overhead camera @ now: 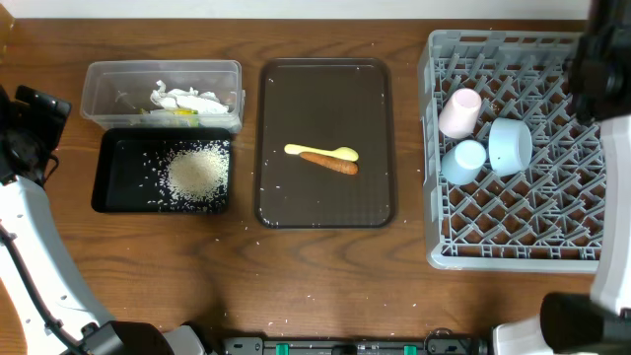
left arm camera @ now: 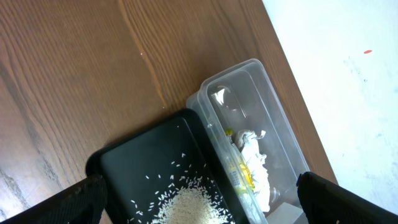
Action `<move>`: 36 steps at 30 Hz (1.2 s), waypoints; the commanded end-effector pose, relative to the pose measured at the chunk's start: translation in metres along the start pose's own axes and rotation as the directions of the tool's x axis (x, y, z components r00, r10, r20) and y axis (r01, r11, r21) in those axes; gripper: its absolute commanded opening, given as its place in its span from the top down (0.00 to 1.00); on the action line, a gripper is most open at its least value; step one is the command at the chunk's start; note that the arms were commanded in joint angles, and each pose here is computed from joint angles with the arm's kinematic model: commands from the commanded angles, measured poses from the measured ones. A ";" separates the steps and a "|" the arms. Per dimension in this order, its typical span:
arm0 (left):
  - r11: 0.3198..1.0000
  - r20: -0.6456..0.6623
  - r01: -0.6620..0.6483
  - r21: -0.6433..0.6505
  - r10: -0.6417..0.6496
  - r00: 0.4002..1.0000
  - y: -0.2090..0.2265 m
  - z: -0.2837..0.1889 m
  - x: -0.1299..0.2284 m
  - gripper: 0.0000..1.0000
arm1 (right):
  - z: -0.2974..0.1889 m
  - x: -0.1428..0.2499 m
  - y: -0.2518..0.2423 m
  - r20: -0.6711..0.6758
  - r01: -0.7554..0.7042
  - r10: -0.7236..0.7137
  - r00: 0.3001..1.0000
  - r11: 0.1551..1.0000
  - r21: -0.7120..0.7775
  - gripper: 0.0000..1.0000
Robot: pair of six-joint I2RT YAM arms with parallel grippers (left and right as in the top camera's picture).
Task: Sort waste into correct bins and load items into the dishwasher rack
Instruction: 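Lift the blue plate and stand it upright in the rack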
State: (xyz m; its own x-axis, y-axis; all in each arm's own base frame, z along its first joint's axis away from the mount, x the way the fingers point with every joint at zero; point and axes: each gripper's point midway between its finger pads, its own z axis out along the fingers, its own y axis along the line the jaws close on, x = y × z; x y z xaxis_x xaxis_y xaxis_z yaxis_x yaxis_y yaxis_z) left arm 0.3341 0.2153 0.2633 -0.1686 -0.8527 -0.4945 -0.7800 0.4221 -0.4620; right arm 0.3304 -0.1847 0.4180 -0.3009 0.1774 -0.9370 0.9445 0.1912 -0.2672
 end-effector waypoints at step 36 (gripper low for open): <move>1.000 0.024 0.002 0.008 -0.002 1.000 -0.003 -0.006 -0.007 0.00 | 0.123 0.082 0.190 0.098 0.878 -0.876 0.472 0.457 -0.144 0.99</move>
State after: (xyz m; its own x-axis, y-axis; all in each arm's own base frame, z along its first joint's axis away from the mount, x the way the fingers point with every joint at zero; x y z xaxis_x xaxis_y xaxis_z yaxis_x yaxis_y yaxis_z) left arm 0.3341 0.2153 0.2633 -0.1686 -0.8527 -0.4945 -0.7800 0.4221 -0.4620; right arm 0.4889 -0.2593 0.2843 -0.9537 -0.1349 -0.2688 0.2102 0.3404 -0.9165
